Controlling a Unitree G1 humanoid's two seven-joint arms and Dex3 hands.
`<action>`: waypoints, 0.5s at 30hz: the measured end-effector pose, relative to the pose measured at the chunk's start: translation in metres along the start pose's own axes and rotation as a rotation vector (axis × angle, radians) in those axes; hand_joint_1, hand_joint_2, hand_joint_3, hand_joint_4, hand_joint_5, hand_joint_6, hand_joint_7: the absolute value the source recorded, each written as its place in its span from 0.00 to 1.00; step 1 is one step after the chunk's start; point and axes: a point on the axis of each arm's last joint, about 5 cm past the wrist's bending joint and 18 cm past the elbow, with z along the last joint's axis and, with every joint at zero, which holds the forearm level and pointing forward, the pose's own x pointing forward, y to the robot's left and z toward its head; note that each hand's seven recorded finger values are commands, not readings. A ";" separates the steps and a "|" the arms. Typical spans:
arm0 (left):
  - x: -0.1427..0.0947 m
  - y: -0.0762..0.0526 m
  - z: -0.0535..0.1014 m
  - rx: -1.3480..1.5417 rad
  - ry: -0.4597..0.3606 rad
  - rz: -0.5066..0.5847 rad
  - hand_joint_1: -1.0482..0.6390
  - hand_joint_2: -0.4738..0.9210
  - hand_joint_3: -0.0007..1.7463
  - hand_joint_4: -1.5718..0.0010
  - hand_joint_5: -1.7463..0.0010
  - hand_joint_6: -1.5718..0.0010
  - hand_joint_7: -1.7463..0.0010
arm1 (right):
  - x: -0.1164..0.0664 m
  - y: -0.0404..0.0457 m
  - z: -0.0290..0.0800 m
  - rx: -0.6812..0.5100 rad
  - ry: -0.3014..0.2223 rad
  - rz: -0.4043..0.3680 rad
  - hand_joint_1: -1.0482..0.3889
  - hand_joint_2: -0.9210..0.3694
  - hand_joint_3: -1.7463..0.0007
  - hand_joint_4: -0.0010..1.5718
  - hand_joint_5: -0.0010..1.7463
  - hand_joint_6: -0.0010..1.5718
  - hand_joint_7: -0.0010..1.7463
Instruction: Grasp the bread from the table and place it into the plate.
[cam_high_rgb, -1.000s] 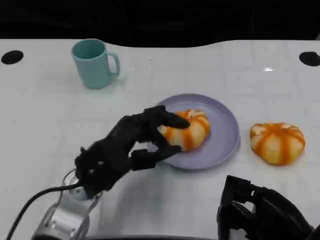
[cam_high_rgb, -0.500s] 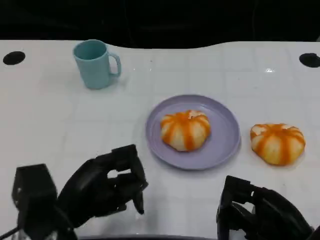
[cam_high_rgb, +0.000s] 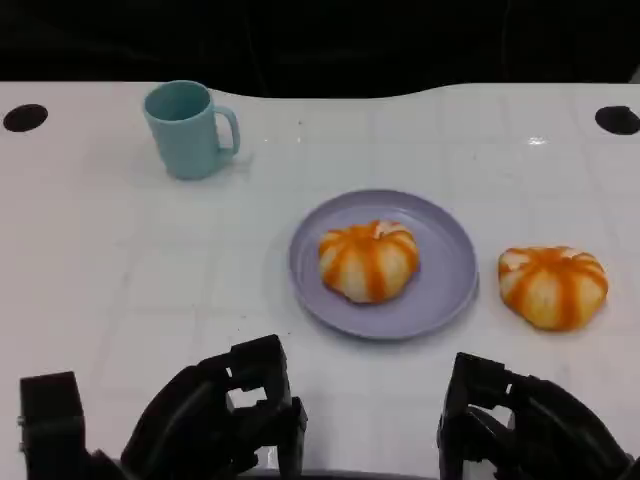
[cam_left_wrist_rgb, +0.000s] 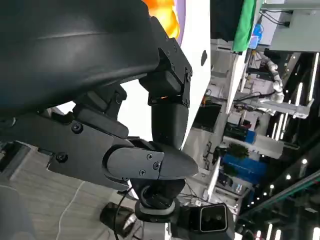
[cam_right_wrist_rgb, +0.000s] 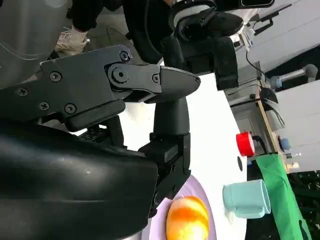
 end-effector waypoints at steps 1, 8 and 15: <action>0.000 0.000 -0.001 -0.004 0.001 0.000 0.22 1.00 0.19 0.41 0.00 0.53 0.00 | 0.000 0.0000 0.000 0.000 0.000 0.001 0.37 0.00 0.75 0.39 1.00 0.26 0.99; -0.002 0.002 -0.004 -0.019 0.004 -0.016 0.23 1.00 0.19 0.41 0.00 0.54 0.00 | 0.000 -0.0002 0.000 0.000 -0.002 0.006 0.38 0.00 0.76 0.39 1.00 0.25 0.99; -0.003 0.004 -0.007 -0.029 0.009 -0.016 0.22 1.00 0.18 0.41 0.00 0.54 0.00 | 0.002 -0.0007 0.002 -0.004 -0.006 0.009 0.38 0.00 0.75 0.38 1.00 0.25 0.99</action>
